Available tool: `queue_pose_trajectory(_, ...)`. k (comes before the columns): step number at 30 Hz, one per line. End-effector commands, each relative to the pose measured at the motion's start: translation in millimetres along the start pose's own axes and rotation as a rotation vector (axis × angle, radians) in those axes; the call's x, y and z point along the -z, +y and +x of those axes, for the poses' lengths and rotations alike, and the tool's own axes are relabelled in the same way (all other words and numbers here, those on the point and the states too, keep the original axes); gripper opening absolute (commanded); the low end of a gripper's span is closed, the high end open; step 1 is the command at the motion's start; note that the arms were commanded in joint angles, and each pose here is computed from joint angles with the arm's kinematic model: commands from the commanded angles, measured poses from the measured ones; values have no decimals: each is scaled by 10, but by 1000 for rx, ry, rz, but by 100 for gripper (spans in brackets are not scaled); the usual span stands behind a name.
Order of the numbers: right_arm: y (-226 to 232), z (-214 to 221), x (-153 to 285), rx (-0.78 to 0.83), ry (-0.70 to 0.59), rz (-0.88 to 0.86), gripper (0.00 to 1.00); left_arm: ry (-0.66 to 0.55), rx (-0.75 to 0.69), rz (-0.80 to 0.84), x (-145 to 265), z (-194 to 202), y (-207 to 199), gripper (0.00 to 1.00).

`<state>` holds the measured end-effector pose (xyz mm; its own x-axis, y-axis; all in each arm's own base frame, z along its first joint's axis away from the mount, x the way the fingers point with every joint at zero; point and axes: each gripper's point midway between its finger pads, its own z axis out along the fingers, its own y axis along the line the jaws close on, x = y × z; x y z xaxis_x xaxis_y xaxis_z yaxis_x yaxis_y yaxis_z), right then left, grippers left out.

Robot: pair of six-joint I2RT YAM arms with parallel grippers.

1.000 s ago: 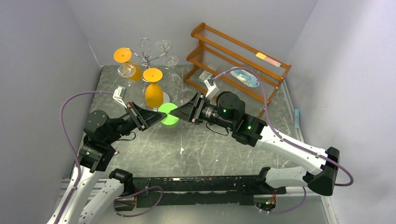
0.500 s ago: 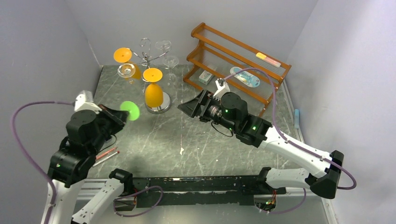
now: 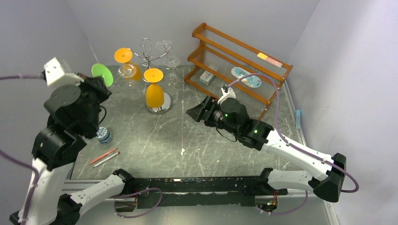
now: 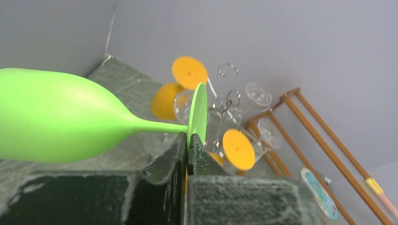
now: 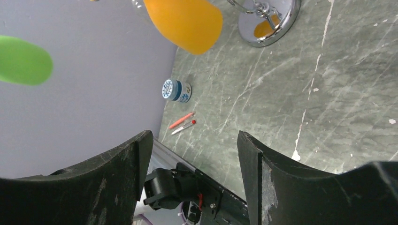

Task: Place the wine glass upside down on the wine glass rack

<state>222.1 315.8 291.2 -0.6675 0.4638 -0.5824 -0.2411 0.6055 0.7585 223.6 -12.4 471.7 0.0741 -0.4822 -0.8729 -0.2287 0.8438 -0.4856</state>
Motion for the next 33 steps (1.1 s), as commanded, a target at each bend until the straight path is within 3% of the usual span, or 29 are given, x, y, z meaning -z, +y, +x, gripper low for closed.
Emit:
queue_pose_trajectory(1, -97, -41, 38, 8, -22, 25, 70, -144, -22, -20, -201, -451, -308, 5)
queue_pose_trajectory(13, -101, -85, 55, 22, -30, 23, 70, -151, -112, 95, -1001, -272, -1209, 5)
queue_pose_trajectory(24, -152, -116, 98, 27, -40, 34, 70, -125, -41, 206, -1925, -205, -1180, 5)
queue_pose_trajectory(33, -187, -108, 85, 26, -35, 46, 70, 67, 130, 410, -2526, 253, -1207, 5)
